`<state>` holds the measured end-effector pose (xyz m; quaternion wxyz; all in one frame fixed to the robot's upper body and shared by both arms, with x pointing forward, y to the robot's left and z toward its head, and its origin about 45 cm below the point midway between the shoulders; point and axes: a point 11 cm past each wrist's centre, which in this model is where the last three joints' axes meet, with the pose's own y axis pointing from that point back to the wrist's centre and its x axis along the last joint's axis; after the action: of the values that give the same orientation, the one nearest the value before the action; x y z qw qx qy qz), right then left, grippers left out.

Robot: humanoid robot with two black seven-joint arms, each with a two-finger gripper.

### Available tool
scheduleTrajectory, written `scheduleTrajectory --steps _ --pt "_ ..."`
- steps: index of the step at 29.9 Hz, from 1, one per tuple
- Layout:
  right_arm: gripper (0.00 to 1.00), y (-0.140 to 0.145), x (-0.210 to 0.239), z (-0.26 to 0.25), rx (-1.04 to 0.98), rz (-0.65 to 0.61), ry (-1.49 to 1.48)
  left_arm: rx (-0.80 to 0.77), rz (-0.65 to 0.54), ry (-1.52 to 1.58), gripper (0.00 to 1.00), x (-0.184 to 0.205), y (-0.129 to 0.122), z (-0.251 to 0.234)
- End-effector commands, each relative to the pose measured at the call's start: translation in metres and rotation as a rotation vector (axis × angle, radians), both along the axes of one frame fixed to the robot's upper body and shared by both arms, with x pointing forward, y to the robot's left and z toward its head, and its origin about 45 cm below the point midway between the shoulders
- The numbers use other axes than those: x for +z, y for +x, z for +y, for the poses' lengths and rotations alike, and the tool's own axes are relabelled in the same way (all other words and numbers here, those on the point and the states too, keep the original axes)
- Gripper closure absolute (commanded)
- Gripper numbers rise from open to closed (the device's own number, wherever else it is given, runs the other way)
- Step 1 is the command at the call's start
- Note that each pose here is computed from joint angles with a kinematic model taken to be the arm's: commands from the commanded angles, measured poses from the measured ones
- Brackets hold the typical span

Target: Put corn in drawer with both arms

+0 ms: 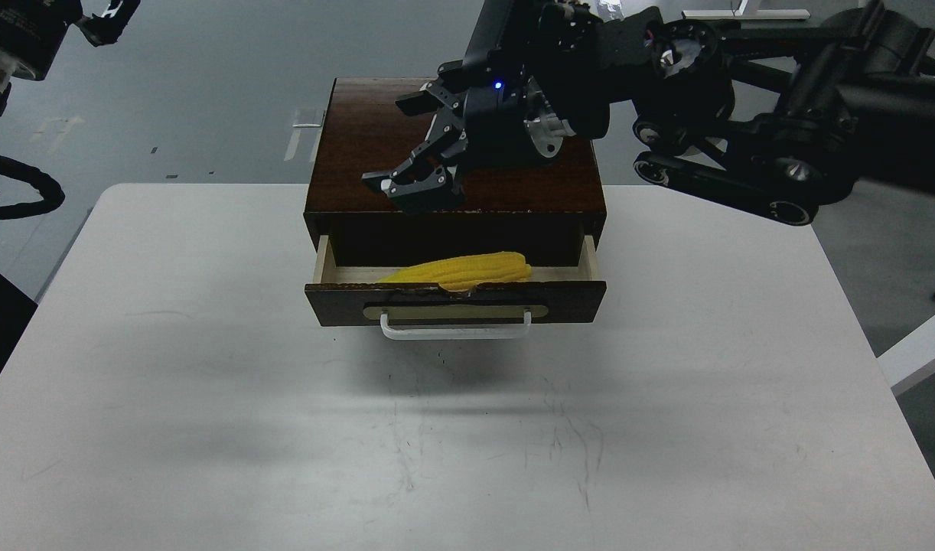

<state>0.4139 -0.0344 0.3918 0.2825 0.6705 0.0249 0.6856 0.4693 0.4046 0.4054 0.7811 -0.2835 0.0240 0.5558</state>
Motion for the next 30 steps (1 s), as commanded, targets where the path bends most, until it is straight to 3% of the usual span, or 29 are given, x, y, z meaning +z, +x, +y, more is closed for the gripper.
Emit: scheduleTrajectory --steps 1,5,7,13,15,19,26,30 --pt "0.0 0.022 0.031 -0.022 -0.148 0.137 0.224 -0.004 0.005 -0.001 0.02 -0.003 0.001 -0.002" --pt "0.0 0.043 0.064 -0.054 -0.262 0.197 0.432 -0.012 0.007 -0.006 0.02 -0.005 0.002 -0.006" --pt "0.0 0.056 0.082 -0.081 -0.345 0.323 0.666 -0.01 0.005 -0.009 0.02 -0.005 0.002 -0.006" --pt "0.0 0.085 0.097 -0.15 -0.506 0.547 1.129 0.001 0.015 -0.033 0.02 -0.013 0.008 -0.01" --pt "0.0 0.091 0.092 -0.166 -0.543 0.596 1.221 0.001 0.018 -0.037 0.02 -0.015 0.009 -0.011" --pt "0.0 0.1 0.069 -0.215 -0.598 0.837 1.649 -0.002 0.02 -0.051 0.02 -0.018 0.01 -0.014" --pt "0.0 0.103 0.025 -0.298 -0.692 0.907 1.996 0.046 0.064 -0.067 0.02 -0.041 0.019 -0.011" --pt "0.0 0.09 -0.015 -0.335 -0.635 1.073 2.144 0.104 0.082 -0.073 0.02 -0.051 0.02 0.004"
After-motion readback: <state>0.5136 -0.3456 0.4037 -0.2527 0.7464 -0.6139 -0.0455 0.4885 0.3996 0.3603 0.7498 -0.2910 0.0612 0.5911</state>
